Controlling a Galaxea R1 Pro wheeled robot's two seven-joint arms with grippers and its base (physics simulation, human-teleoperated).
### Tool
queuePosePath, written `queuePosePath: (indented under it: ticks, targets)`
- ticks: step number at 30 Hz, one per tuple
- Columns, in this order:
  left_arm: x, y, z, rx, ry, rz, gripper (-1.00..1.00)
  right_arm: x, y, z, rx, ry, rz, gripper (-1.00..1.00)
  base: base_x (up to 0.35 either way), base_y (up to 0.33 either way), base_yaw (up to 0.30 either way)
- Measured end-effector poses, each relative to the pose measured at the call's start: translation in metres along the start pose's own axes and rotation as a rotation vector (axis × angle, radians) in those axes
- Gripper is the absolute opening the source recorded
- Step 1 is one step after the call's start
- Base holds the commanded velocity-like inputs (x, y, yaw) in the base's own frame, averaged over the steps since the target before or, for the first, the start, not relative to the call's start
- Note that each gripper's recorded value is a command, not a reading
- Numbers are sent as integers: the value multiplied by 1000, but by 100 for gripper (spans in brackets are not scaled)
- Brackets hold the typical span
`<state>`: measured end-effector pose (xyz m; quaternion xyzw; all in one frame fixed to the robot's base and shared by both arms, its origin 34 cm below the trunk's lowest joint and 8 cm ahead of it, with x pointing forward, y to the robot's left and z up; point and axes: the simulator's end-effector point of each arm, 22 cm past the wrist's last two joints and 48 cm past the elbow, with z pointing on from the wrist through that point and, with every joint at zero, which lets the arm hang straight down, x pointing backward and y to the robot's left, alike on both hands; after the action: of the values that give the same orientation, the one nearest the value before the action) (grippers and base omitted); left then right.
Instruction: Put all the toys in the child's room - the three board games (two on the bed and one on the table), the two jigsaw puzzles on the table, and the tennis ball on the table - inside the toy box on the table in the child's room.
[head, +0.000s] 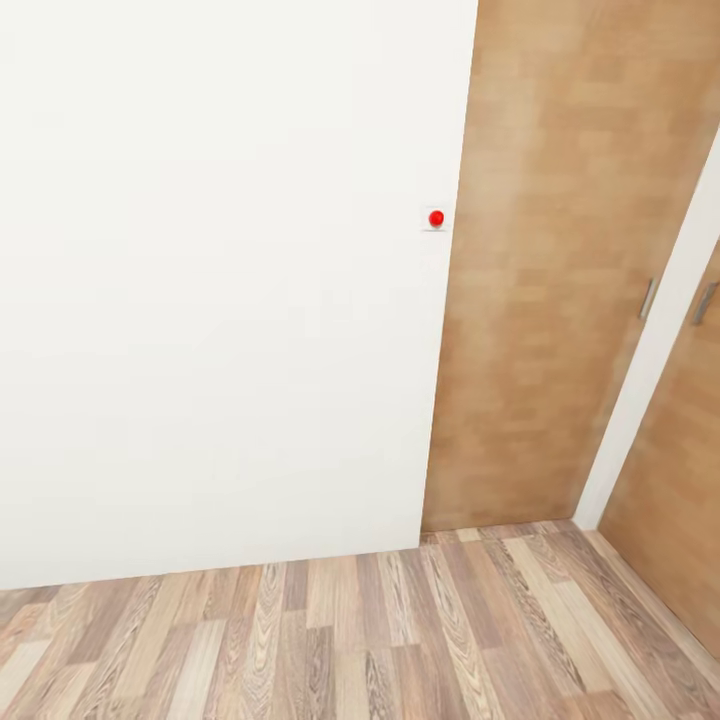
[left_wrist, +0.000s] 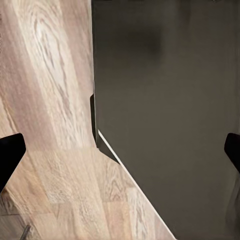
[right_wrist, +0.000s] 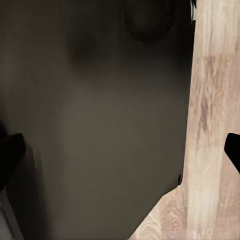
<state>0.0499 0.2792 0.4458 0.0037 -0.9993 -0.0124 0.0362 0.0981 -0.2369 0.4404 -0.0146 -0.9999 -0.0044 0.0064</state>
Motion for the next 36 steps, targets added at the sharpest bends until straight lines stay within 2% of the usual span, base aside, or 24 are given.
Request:
queuePosePath:
  ticks: [3,15,23,36]
  targets:
    - [-1,1,0,-2,-2,1,100,-1,0,0,0,-7,10,100,0,0,205]
    - [-2,-1,0,1,-5,-1,100,-5,1,0,-1,-25,-5,100,0,0,263]
    - [-2,0,0,0,-5,1,100,-17,0,-1,0,-82,0,100,0,0,278]
    - [-2,0,0,0,-5,1,100,-20,-5,-1,6,-96,0,100,0,0,278]
